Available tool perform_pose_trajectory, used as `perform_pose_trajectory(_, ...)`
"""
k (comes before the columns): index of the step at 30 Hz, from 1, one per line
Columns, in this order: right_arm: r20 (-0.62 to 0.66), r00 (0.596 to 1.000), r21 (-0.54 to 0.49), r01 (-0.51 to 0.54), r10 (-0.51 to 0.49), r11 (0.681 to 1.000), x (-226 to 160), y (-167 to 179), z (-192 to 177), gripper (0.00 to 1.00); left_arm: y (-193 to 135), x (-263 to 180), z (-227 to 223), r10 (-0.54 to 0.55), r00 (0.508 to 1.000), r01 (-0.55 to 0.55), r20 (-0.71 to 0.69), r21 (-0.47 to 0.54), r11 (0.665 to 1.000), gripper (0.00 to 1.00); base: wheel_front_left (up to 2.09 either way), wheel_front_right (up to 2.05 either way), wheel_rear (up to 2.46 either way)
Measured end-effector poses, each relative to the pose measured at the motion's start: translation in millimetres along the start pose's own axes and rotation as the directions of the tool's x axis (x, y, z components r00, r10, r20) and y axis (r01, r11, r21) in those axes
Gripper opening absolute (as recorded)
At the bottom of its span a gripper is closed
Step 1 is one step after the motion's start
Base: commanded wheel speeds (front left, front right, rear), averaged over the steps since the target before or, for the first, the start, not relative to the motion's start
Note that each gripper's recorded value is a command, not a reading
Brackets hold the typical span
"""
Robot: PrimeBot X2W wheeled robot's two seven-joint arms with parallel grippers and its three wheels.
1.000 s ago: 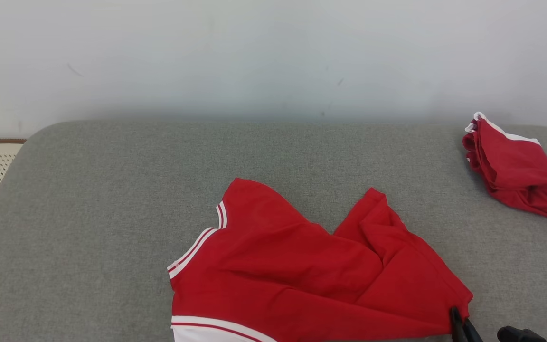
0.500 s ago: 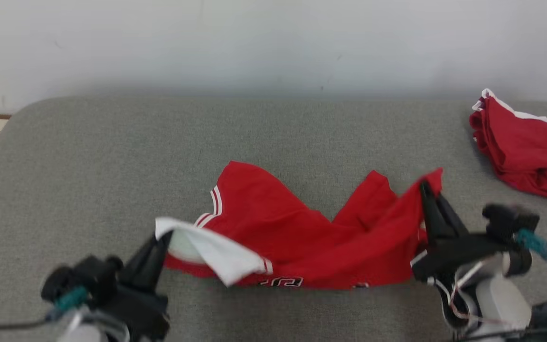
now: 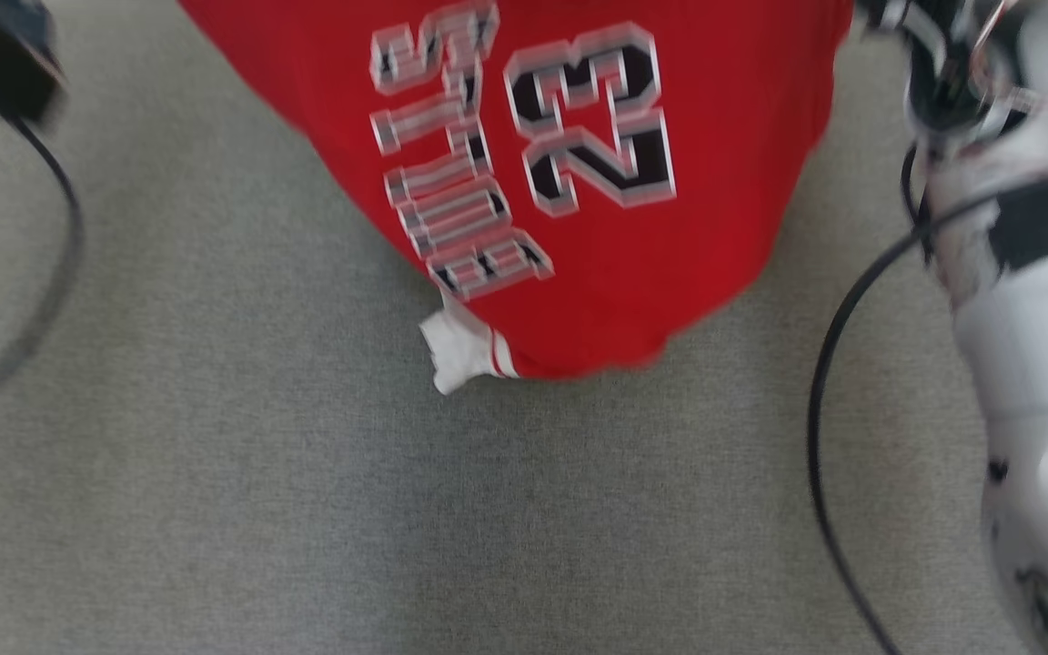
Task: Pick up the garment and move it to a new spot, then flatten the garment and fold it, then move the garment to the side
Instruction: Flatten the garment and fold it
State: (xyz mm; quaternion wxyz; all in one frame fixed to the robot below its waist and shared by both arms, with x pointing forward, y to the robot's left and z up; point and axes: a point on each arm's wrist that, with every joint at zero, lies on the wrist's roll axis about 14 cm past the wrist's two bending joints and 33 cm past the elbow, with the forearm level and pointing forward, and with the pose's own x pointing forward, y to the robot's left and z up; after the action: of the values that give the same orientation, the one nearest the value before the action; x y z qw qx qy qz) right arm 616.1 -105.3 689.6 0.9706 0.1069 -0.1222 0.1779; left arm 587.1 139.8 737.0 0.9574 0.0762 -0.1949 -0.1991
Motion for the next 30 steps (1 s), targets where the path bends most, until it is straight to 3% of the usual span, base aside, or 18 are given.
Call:
perform_pose_trajectory(2, 0.011, 1.000, 0.033, 0.019, -0.019, 0.999, 20, -9, 5, 0.00, 16, 20, 8, 0.011, 1.000, -0.012, 0.010, 0.050, 0.999, 0.00, 0.00, 0.00, 0.00)
perform_pose_trajectory(10, 0.114, 0.991, 0.072, 0.063, -0.071, 0.995, 82, -34, 32, 0.00, 49, 89, 45, 0.062, 0.988, -0.071, 0.142, 0.059, 0.996, 0.00, 0.00, 0.00, 0.00)
perform_pose_trajectory(20, 0.175, 0.978, 0.003, 0.114, -0.113, 0.993, 111, -55, 26, 0.00, 44, 131, 43, 0.058, 0.975, -0.085, 0.213, 0.124, 0.989, 0.00, 0.00, 0.00, 0.00)
perform_pose_trajectory(24, 0.140, 0.984, 0.013, 0.111, -0.111, 0.994, 116, -54, 1, 0.00, 47, 135, 28, 0.056, 0.978, -0.086, 0.199, 0.148, 0.985, 0.00, 0.00, 0.00, 0.00)
perform_pose_trajectory(30, 0.053, 0.993, 0.008, 0.106, -0.107, 0.994, 107, -51, -42, 0.00, 51, 124, 0, 0.072, 0.983, -0.090, 0.166, 0.103, 0.991, 0.00, 0.00, 0.00, 0.00)
